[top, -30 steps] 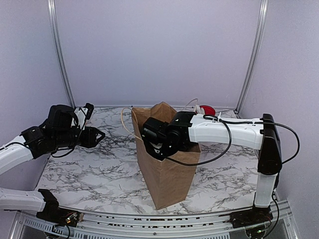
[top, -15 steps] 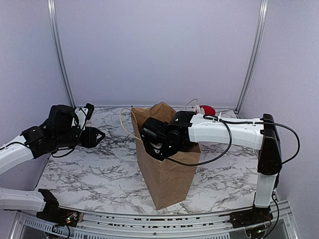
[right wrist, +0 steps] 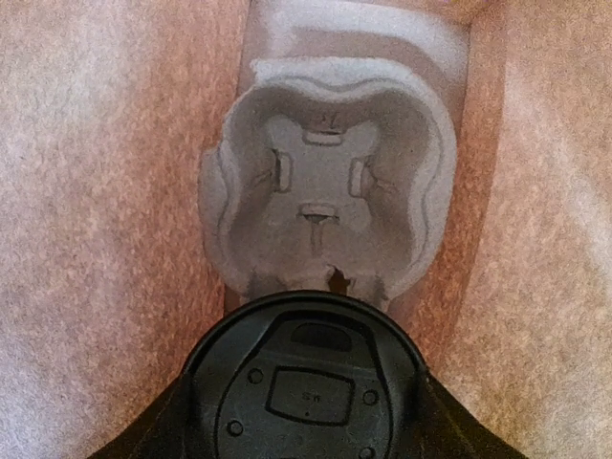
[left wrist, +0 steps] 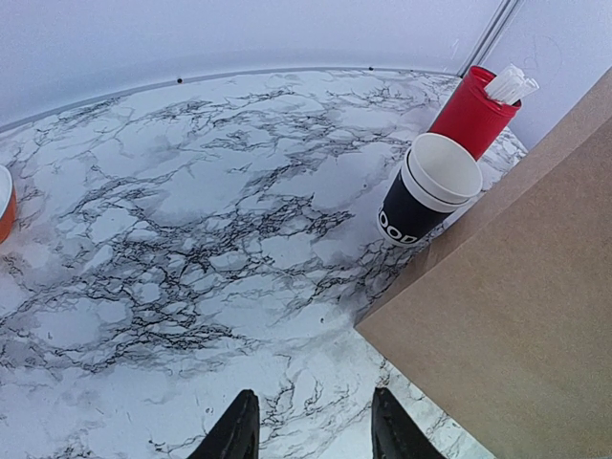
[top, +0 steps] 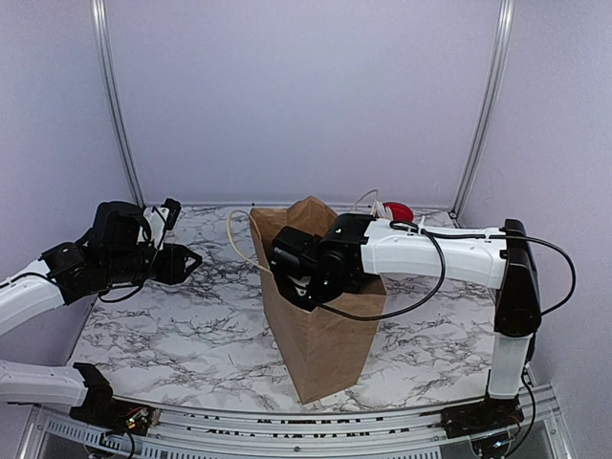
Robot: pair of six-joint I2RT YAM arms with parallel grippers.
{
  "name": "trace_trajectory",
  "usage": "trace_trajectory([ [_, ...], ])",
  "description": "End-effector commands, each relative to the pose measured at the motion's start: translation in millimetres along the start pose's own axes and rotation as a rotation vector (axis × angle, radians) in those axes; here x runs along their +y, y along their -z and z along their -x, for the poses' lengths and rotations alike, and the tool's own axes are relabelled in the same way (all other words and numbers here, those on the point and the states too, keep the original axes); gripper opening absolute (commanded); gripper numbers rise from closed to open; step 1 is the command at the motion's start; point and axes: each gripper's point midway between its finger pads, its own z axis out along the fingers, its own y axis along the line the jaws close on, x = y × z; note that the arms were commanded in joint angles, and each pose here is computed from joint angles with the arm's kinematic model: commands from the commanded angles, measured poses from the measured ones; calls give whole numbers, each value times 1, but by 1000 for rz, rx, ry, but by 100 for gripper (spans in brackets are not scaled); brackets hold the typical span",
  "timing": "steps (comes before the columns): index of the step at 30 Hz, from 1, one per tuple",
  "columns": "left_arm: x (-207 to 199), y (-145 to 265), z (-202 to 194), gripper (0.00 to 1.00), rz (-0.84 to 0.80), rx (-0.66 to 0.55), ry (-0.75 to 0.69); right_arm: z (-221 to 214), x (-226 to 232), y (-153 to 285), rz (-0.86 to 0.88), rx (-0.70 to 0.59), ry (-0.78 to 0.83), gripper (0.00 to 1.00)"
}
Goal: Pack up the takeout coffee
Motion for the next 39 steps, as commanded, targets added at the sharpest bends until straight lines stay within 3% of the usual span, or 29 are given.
trace_trajectory([
  [1, 4, 1, -7, 41, 11, 22, 4, -13, -2, -8, -18, 30, 6, 62],
  [8, 4, 0, -7, 41, 8, 25, 5, -30, -7, -27, -7, 73, -3, 62],
  [26, 3, -2, -8, 41, 8, 30, 6, 11, -3, 26, -62, -49, 9, 68],
  [39, 3, -2, -8, 41, 7, 30, 6, 12, -4, 37, -63, -59, 6, 80],
])
